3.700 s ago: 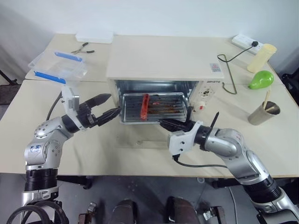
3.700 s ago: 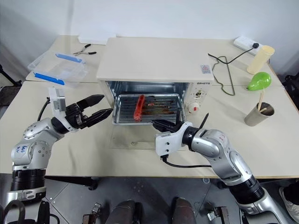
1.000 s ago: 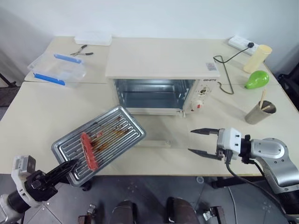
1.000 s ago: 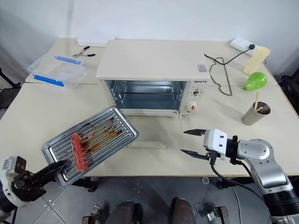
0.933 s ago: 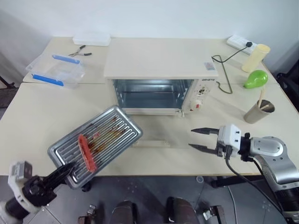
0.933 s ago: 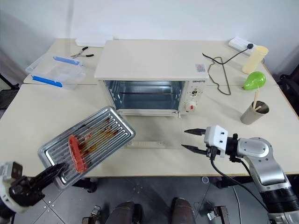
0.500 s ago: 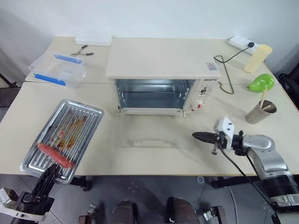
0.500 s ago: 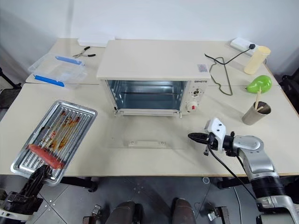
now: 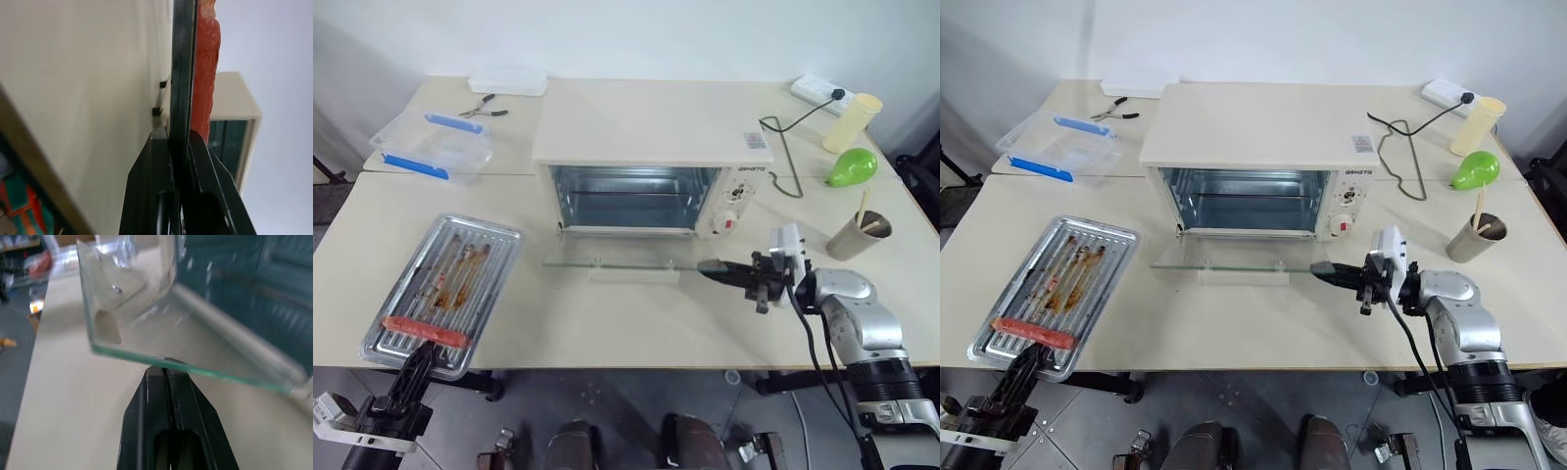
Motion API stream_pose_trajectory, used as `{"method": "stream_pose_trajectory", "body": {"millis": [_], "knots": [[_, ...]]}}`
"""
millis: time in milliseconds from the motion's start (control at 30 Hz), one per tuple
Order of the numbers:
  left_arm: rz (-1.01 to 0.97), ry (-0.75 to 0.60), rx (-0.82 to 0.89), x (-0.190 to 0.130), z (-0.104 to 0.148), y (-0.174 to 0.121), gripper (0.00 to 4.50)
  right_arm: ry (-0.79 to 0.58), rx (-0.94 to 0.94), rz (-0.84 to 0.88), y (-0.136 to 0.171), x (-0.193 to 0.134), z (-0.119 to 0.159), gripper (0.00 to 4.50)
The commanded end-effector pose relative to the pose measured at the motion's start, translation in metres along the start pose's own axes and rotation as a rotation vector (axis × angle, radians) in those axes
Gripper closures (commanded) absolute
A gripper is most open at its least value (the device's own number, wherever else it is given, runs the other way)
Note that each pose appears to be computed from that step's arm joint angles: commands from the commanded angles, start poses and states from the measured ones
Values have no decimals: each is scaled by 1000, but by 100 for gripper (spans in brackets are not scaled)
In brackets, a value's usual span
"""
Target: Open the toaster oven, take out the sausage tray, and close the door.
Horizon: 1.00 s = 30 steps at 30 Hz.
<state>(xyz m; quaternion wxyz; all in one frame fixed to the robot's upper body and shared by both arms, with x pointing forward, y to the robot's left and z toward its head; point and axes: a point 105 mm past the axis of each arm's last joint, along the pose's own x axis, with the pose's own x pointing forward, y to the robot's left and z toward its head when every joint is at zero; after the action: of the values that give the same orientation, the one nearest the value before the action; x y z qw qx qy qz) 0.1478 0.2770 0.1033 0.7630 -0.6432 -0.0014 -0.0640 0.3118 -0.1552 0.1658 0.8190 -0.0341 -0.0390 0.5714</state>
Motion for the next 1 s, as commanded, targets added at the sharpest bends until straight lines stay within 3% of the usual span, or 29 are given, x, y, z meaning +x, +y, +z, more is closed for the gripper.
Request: {"method": "stream_pose_trajectory", "body": {"millis": [33, 267, 467, 567, 933, 967, 1000], "knots": [[-38, -1, 23, -2, 5, -9, 450, -79, -25, -35, -4, -3, 26, 448], [-36, 136, 46, -1, -4, -12, 450, -278, -40, -152, -18, 3, 83, 448], [-50, 291, 68, 2, -25, -20, 450, -103, -253, -182, -5, -11, 67, 448], [-75, 342, 83, 5, -30, -25, 450, -55, -333, -139, 7, -19, 60, 389], [-46, 693, 129, 23, -64, -26, 450, 84, -341, -27, 39, -38, 34, 33], [-46, 708, 133, 24, -65, -26, 450, 85, -342, -29, 41, -39, 33, 5], [-57, 735, 137, 26, -68, -28, 450, 95, -341, -27, 43, -40, 31, 5]]}}
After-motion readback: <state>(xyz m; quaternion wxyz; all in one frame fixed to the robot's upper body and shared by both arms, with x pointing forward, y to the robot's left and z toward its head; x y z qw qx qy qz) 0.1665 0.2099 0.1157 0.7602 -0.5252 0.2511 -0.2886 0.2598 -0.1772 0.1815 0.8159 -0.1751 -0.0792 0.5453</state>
